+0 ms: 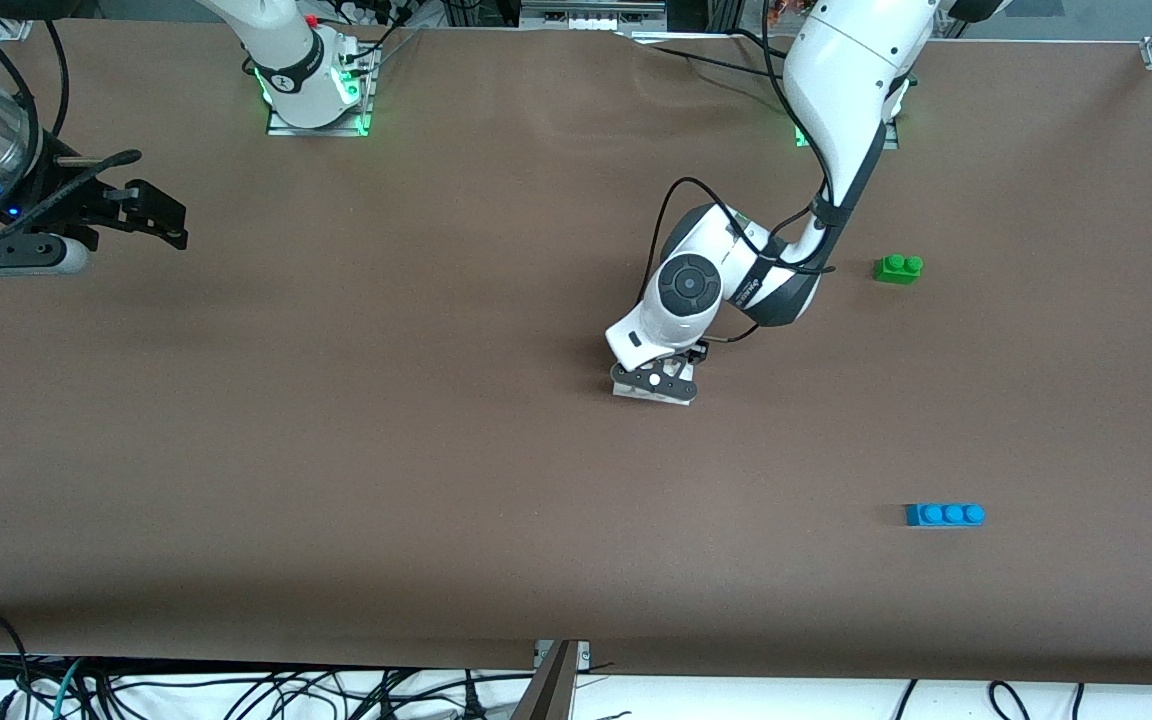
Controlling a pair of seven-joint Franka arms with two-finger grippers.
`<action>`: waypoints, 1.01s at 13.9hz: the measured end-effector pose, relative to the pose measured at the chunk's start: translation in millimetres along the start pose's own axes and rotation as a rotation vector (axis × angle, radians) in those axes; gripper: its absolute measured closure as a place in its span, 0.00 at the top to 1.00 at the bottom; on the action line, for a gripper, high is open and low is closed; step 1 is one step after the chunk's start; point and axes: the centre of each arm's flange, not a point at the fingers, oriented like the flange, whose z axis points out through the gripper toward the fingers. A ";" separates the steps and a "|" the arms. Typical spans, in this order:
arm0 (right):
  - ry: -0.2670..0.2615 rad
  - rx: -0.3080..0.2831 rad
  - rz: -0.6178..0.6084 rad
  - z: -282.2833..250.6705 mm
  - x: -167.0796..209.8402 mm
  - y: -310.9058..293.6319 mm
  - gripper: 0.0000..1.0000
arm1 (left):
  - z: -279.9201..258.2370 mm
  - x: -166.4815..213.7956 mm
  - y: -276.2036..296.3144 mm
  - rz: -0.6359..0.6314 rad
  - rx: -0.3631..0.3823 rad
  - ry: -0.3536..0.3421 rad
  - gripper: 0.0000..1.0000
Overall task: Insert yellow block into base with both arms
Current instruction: 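Press the yellow block down onto the base plate studs with the left gripper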
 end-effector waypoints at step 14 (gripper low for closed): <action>0.010 0.001 0.000 -0.9 1.1 -0.1 1.00 | 10.1 2.5 -6.2 -0.058 0.000 0.014 0.68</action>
